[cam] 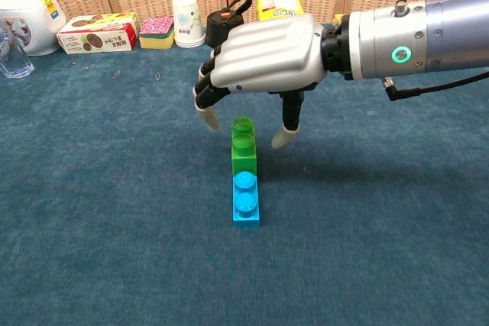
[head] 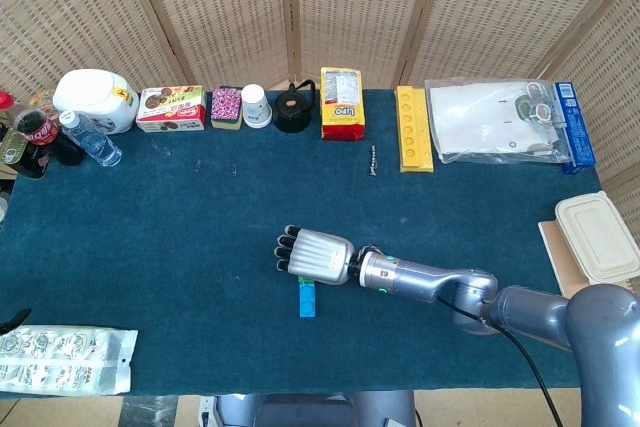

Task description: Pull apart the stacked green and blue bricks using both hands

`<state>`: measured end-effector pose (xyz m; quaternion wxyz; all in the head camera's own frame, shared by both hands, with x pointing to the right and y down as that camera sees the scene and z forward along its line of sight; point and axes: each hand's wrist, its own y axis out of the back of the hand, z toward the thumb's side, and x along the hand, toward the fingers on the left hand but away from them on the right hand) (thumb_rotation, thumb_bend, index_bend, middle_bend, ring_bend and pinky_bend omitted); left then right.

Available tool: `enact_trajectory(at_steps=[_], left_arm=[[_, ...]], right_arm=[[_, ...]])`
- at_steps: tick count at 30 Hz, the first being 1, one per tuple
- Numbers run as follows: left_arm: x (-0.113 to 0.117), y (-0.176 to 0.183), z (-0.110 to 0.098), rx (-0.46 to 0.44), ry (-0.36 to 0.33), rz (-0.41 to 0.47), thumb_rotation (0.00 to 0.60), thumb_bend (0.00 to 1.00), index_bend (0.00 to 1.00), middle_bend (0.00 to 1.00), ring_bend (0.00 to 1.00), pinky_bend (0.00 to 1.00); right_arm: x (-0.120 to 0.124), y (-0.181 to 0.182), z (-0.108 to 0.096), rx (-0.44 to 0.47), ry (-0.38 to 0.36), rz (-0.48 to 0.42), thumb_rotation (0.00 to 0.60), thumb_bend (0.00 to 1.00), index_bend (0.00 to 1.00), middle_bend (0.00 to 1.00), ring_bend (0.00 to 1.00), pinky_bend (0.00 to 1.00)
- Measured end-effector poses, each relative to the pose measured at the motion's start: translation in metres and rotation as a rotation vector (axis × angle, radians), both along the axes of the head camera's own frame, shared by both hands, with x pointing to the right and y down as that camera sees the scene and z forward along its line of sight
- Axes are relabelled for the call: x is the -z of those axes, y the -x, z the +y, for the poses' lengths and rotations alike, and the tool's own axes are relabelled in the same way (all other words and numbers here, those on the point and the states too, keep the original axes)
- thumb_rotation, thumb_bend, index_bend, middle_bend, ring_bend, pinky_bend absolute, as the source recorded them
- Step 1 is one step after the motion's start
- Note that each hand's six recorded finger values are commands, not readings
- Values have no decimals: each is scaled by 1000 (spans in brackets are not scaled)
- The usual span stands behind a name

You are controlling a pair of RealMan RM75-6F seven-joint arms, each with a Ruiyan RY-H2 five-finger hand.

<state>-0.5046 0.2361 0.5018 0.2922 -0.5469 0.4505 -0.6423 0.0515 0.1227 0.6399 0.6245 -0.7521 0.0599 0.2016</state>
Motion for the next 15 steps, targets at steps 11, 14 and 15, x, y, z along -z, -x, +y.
enact_trajectory(at_steps=[11,14,15], left_arm=[[2,2,2,14,1,7,513,160,97,116,21,190],[2,4,3,20,0,9,512,159,97,116,21,190],[2,4,3,21,-1,10,512,159,97,116,21,190]], right_arm=[[-11,13,4,48,-4,30,600,0,355,291,230,233],[-15,14,5,61,-5,44,600,0,355,292,236,236],[-16,14,6,64,-3,51,600,0,355,293,242,237]])
